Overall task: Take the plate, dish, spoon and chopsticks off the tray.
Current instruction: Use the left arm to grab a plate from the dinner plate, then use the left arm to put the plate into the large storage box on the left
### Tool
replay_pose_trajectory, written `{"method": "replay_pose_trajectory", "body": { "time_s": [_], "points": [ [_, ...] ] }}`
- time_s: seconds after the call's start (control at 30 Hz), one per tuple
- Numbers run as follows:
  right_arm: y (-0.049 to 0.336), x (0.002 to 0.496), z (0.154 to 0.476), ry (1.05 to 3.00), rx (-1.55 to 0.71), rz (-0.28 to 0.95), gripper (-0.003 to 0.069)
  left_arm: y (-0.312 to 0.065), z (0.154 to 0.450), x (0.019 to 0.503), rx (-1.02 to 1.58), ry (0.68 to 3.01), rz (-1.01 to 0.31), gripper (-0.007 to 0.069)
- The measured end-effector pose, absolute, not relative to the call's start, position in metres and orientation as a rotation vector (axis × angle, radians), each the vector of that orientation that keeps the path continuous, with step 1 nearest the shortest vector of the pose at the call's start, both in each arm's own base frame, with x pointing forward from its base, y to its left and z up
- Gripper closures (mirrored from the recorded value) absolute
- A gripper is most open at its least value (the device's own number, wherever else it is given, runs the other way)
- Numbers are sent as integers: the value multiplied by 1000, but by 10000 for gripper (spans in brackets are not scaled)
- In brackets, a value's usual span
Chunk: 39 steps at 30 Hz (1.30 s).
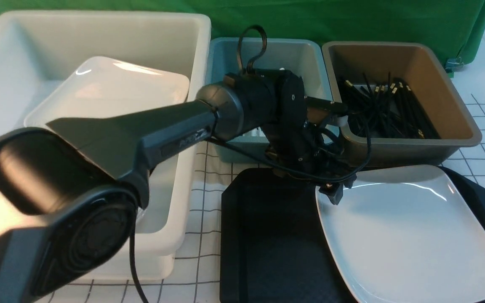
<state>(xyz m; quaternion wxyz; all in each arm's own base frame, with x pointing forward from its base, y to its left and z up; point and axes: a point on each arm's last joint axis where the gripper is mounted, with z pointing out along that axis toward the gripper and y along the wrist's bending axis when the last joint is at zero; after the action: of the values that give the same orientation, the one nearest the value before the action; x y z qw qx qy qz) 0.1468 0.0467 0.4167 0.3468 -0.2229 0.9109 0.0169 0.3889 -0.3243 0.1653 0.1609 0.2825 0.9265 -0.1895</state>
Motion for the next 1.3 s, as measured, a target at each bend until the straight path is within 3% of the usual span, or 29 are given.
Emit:
{"method": "replay_pose_trajectory", "body": {
  "time_s": [0.23, 0.37, 0.5, 0.73, 0.9, 1.03, 1.3],
  "points": [
    [47, 147, 417, 2360, -578, 44, 653, -331, 154, 392, 822, 2599, -582, 98],
    [47, 148, 417, 2355, -578, 45, 653, -335, 152, 390, 847, 2587, -574, 232],
    [47, 148, 417, 2354, -580, 44, 653, -338, 151, 387, 831, 2613, -601, 445],
    [47, 148, 417, 2352, -581, 44, 653, -337, 167, 375, 934, 2701, -594, 477],
    [48, 148, 418, 2349, -580, 54, 653, -331, 215, 367, 1024, 2631, -587, 545],
    [52, 143, 432, 2298, -579, 137, 653, -319, 285, 351, 1084, 2467, -588, 613],
    [58, 128, 471, 2136, -597, 280, 651, -283, 368, 329, 1070, 2285, -532, 613]
  ]
}}
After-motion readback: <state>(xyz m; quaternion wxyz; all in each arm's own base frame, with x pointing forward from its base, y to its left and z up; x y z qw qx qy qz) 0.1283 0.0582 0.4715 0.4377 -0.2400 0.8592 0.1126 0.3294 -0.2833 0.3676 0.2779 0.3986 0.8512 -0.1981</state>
